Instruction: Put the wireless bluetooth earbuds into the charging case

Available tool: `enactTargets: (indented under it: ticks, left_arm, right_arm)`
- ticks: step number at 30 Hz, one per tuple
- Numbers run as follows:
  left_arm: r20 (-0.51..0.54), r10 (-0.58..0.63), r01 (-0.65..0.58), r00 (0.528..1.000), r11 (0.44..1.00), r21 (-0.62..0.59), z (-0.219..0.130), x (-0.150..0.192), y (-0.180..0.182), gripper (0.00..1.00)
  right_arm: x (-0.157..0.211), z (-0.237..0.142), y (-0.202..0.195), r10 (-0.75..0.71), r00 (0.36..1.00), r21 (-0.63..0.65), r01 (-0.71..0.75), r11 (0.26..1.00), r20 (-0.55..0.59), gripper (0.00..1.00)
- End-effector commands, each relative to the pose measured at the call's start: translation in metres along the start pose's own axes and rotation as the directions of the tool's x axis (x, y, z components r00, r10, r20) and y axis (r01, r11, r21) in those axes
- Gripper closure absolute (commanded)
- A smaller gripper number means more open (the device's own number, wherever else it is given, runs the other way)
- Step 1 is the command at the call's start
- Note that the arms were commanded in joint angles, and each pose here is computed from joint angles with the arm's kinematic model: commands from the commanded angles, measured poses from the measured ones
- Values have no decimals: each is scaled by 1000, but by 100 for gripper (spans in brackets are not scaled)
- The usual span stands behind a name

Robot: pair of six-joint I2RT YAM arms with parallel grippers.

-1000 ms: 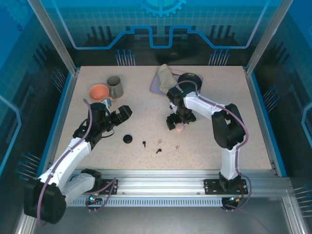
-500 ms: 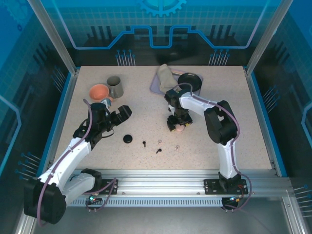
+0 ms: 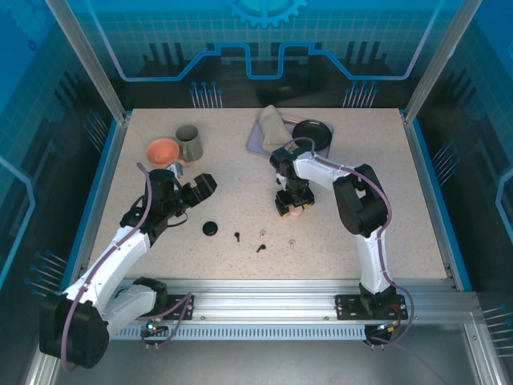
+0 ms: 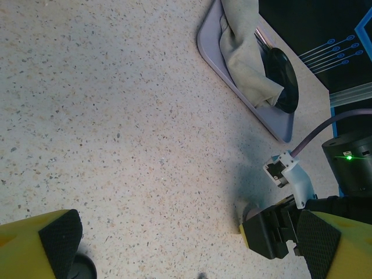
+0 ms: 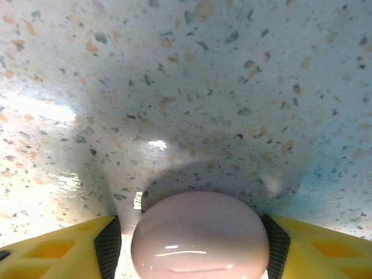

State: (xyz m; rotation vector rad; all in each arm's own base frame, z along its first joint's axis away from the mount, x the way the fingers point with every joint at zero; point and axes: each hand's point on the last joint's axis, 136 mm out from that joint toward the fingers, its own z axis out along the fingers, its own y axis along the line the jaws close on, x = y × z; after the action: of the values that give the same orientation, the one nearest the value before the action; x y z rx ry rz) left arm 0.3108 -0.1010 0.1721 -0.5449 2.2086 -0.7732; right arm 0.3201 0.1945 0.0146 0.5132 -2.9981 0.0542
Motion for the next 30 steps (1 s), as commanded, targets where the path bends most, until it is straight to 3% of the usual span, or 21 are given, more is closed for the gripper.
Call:
enactTargets:
  ticks: [1,14,17,19,30]
  left_arm:
    - [-4,10,-10,1000,1000,-5,-1,0,-2,1]
    - [-6,12,-12,1000,1000,1,-2,0,-3,1]
    - [-6,13,-13,1000,1000,-3,-3,1,-2,1]
    - [-6,14,-14,1000,1000,-3,-3,1,-2,1]
    - [-4,15,-15,1000,1000,-5,-5,1,-2,1]
  right_arm:
    - [0,4,-2,9,1000,13,-9,1000,-20,33]
    - [-2,1,-1,24,1000,-7,-24,1000,-3,41]
    - [1,-4,3,22,1000,-36,-22,999,-5,22]
    - [3,-8,5,18,1000,-54,-18,998,1,16]
    - [-14,-38,1,-35,992,-20,37,999,121,13]
